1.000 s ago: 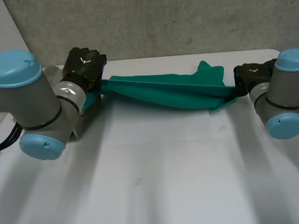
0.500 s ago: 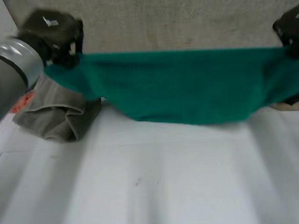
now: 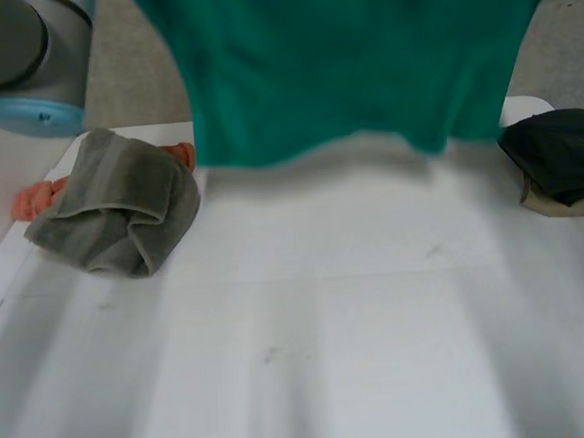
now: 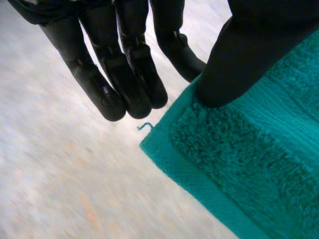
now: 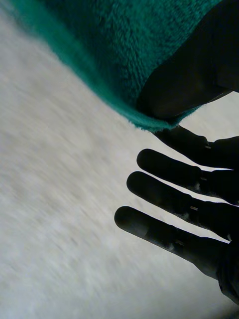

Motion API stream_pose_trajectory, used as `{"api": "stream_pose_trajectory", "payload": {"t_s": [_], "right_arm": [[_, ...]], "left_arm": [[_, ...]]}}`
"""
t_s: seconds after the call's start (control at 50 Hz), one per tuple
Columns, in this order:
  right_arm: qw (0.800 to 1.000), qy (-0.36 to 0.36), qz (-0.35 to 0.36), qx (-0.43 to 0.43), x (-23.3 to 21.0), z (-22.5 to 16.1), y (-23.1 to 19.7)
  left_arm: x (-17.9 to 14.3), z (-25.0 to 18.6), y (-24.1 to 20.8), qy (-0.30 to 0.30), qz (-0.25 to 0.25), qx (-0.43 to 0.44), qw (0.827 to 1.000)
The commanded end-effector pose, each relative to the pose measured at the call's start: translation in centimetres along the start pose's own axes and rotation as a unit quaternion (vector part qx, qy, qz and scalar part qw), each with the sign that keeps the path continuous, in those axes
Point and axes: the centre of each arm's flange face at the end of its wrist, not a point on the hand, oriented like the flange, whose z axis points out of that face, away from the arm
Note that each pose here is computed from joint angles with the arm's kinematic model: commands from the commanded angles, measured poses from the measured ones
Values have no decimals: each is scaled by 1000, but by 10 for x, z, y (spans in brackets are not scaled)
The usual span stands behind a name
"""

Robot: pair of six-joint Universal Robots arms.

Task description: Fold the laundry.

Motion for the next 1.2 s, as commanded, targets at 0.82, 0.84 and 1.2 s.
{"api": "stream_pose_trajectory", "payload": {"t_s": [0.82,0.84,1.2], "right_arm": [[879,-266,8,-396,-64,-238,105],[879,-266,7,-395,-64,-238,106],[882,-264,-18,-390,-62,-245,114]], "left_arm": [[37,-192,127,159,83,-409,895],[31,-184,130,151,95,-396,901],[6,-167,259,203,208,-435,852]]}}
